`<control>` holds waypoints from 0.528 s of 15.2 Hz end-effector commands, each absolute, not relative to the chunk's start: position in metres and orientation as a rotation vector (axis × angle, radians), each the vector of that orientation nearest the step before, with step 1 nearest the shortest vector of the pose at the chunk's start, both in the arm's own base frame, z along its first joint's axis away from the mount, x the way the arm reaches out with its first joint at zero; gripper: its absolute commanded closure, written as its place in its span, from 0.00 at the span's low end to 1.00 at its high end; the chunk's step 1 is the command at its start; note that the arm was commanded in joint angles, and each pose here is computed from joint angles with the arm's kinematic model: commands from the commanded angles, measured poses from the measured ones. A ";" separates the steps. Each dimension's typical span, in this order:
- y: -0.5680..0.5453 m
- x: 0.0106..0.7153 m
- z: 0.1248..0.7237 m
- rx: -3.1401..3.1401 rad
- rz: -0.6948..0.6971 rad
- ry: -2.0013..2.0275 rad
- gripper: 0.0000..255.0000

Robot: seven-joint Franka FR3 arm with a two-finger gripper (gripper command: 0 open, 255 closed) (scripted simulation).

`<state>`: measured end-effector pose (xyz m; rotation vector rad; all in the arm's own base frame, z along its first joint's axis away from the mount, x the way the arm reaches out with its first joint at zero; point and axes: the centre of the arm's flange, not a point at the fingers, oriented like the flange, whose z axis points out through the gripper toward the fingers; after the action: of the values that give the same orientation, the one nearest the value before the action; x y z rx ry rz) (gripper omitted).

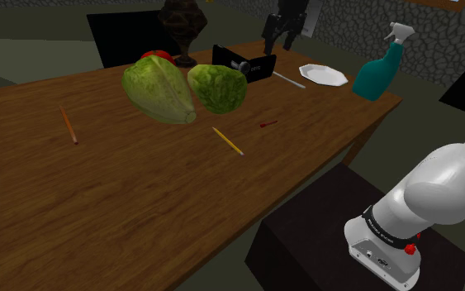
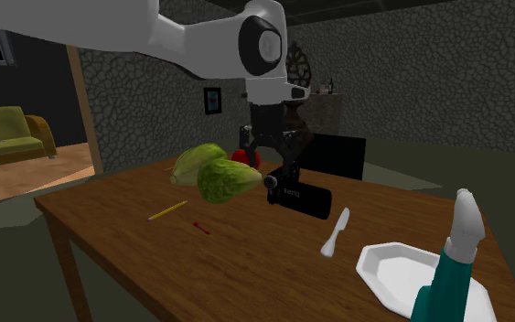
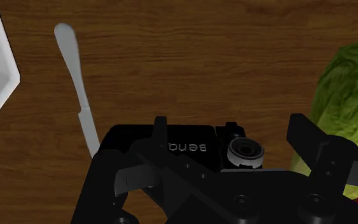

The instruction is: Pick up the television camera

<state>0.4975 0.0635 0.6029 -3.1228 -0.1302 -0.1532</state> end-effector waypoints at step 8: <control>0.099 0.617 0.575 -3.113 -0.059 -0.054 0.00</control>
<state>0.6010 0.0930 0.5808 -3.1150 -0.0638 -0.0694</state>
